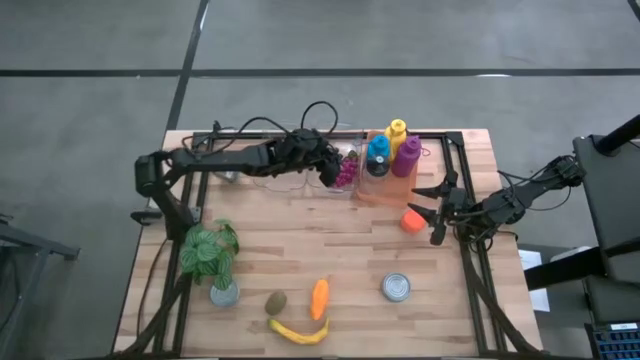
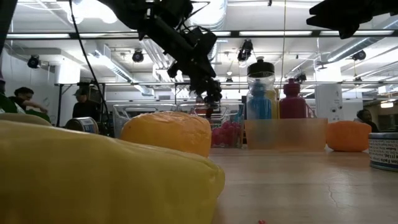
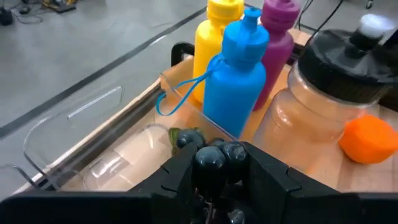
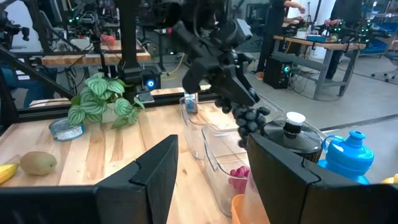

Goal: Pick & Place Food Item
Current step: Put the black grapes into the right transparent bin

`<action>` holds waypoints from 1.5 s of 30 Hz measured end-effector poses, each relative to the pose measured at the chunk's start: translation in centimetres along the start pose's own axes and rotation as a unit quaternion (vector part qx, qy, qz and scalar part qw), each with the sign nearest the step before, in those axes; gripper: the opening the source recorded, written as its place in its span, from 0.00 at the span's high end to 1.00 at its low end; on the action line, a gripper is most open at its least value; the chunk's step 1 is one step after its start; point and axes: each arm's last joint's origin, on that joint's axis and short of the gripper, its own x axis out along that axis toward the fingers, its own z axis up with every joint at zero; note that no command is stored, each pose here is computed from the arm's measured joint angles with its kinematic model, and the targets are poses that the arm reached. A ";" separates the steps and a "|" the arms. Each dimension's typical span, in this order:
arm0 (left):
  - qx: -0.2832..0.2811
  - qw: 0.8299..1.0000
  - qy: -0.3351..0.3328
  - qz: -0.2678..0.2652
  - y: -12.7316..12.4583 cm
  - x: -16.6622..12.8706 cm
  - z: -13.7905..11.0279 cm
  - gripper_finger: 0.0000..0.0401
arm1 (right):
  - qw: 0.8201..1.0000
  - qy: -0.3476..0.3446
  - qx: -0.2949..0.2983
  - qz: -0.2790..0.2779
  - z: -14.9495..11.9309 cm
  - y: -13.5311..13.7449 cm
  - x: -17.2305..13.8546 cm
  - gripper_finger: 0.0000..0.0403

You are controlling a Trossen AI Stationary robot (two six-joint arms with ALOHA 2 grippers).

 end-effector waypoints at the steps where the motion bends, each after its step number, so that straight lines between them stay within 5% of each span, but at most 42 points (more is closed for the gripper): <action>1: -0.001 1.000 0.002 -0.001 0.1 0.2 0.0 0.70 | 1.000 0.000 0.001 0.000 0.0 0.0 0.0 0.53; 20: -0.044 0.999 0.013 -0.001 2.2 2.5 -0.5 0.70 | 1.000 0.000 0.001 0.000 0.0 0.0 0.0 0.53; 45: -0.078 0.991 0.109 -0.005 2.9 6.9 -5.2 0.70 | 1.000 0.000 0.001 0.000 0.0 0.0 0.0 0.53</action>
